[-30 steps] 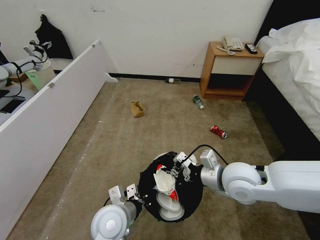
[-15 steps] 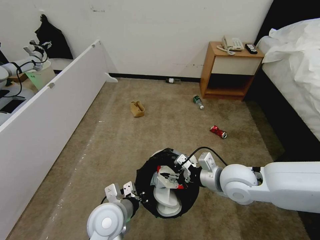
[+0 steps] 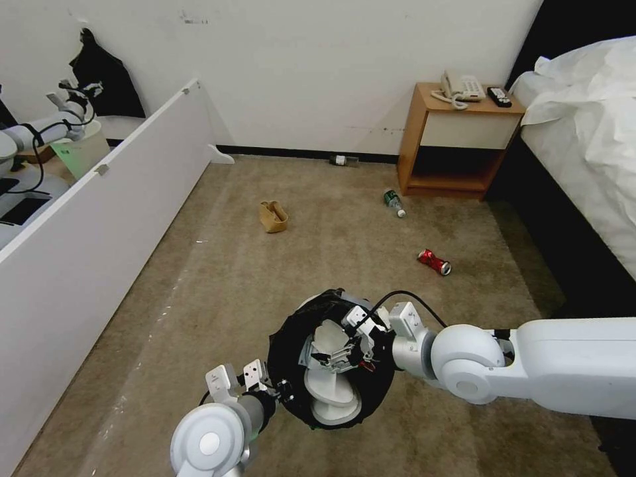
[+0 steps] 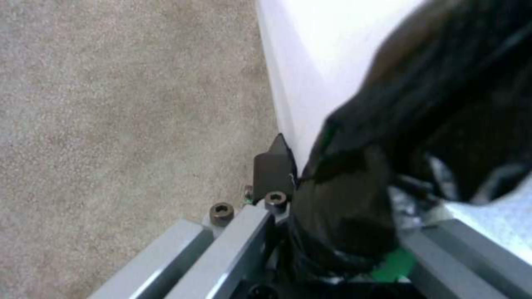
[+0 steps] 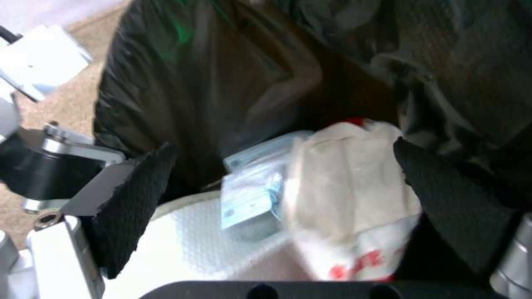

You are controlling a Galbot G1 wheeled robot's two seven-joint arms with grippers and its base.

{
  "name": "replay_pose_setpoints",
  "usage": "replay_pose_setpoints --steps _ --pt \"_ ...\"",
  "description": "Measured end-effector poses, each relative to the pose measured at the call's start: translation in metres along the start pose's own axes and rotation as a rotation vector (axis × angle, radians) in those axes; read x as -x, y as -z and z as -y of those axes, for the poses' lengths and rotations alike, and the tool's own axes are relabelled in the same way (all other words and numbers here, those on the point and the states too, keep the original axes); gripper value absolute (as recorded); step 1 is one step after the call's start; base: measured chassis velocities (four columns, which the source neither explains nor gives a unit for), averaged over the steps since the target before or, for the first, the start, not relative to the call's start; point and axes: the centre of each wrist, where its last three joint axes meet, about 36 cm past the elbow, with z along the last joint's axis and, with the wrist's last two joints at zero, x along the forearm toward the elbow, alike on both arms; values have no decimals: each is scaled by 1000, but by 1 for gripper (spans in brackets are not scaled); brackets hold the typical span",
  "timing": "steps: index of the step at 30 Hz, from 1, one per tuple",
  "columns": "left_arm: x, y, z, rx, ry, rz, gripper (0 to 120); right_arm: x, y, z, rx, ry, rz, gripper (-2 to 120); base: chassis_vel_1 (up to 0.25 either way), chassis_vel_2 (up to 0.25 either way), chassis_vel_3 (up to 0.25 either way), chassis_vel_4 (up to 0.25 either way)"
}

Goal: Pick up the trash bin and place the garbage on the floor into it.

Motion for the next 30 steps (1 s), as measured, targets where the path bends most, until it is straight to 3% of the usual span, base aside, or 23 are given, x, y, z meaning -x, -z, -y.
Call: replay_pose_setpoints --steps 14,30 --pt "8 -1 -2 -29 22 -11 0 -22 23 -9 -46 -12 72 100 0 0 0 0" --pt "13 -3 -4 -37 36 -16 0 -46 32 -25 -24 12 100 100 0 0 0 0"
